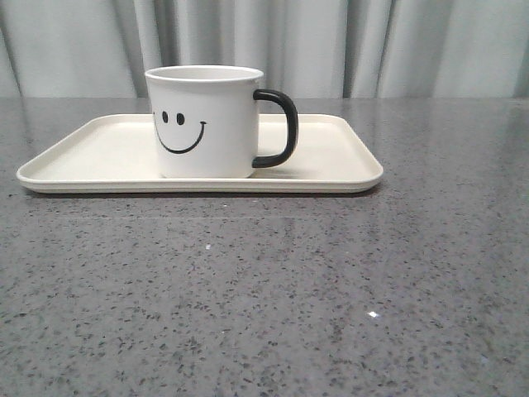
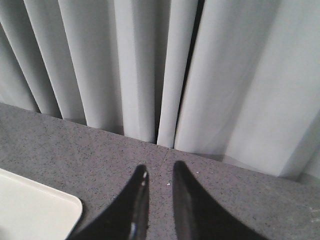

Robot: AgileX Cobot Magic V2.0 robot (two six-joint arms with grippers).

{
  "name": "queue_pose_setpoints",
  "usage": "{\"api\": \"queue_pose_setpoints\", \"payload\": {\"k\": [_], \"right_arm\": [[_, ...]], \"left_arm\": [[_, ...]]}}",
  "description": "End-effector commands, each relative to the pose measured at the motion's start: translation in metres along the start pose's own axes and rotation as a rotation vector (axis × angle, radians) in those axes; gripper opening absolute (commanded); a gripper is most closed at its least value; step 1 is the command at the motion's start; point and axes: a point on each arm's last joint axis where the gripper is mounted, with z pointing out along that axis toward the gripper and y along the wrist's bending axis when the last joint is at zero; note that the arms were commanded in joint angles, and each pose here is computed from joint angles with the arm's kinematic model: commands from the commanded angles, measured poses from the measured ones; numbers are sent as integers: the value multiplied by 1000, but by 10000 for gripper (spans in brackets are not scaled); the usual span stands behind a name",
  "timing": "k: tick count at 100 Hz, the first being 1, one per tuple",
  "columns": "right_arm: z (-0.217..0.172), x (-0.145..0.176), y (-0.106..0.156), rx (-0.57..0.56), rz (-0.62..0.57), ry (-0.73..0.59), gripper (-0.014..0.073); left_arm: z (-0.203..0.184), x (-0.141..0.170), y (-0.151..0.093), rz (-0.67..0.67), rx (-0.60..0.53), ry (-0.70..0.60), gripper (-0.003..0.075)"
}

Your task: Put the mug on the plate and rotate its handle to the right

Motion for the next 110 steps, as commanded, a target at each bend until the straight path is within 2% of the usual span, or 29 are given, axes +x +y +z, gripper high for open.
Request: {"api": "queue_pose_setpoints", "payload": {"k": [1,14,27,38,50,70,82,90,94,101,110], "right_arm": [[-17,-6,13,37,-4,-135,26],[-23,10,23,23,5,-160,-71],[-28,27,34,-6,23,-164,-66],[-36,37,47,-39,-22,-166,-66],[-49,44,63,-56,-9,-220,-66],[-73,55,91,-68,-93,-275,-66],[-78,70,108,-183,-120,-233,-66],[-78,80,121,-313,-136,-196,-66],[-79,83,129,-369,-181,-186,-66],[-80,86,135,-402,-203,-188,-66],[-86,84,139,-387,-205,-204,-66]], "left_arm": [[-8,-12,0,-14,1,-114,-20],[-9,-13,0,-14,0,-131,-20],[-9,-14,0,-14,0,-137,-20],[-9,-14,0,-14,0,-137,-20],[-9,-15,0,-21,11,-152,-20],[-9,-17,-1,-26,18,-178,-20],[-9,-17,-2,-31,25,-178,-20],[-9,-18,-2,-34,31,-178,-20],[-9,-18,-2,-37,35,-178,-20],[-9,-17,-3,-42,43,-177,-20],[-9,-18,-5,-54,62,-177,-20]]}}
